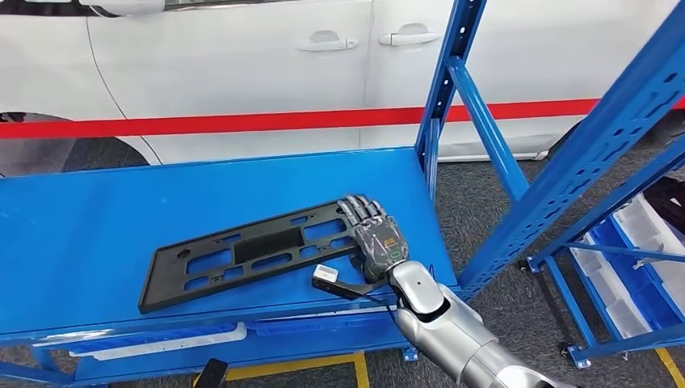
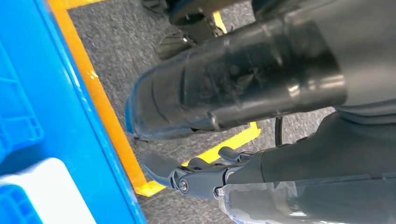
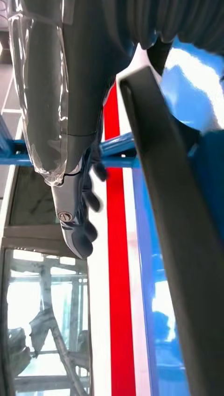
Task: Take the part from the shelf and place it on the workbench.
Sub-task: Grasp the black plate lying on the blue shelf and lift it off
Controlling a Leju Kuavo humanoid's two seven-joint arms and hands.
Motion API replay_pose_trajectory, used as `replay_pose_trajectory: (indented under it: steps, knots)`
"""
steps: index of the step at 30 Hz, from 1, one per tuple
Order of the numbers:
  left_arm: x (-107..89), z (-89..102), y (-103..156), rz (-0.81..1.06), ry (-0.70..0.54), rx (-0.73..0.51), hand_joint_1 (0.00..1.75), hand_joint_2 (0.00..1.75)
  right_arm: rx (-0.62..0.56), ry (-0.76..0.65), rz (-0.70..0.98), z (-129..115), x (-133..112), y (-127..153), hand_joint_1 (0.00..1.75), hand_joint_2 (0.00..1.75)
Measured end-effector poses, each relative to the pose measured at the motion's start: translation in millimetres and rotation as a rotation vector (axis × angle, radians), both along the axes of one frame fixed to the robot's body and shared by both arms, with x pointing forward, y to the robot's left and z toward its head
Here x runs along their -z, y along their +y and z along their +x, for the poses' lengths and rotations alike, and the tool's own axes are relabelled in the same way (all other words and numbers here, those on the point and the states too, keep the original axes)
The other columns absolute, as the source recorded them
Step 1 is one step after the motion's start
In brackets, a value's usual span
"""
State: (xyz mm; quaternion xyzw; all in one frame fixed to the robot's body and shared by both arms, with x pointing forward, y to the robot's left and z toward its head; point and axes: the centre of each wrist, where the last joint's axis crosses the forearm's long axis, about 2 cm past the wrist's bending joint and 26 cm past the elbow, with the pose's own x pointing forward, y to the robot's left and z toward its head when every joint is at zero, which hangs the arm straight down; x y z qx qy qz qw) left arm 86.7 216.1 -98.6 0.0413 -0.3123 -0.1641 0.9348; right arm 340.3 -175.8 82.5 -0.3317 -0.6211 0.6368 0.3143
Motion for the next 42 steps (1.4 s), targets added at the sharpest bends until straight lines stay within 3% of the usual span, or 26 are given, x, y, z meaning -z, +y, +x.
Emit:
replay_pose_trajectory:
  steps: [9,24,42]
  knots:
    - [0.0,-0.5,-0.4,0.002,0.002,0.013,0.0,0.0,-0.002,-0.01,0.026,-9.2,12.8,-10.6,1.75,1.75]
    - [0.1,-2.2,-2.1,-0.004,0.006,0.005,0.0,0.0,-0.004,-0.052,0.099,-10.3,8.3,-11.0,1.75,1.75]
    - [1.1,-6.9,-1.1,-0.003,-0.006,-0.025,0.0,0.0,0.005,-0.187,0.307,-37.7,-25.7,7.2,1.75,1.75]
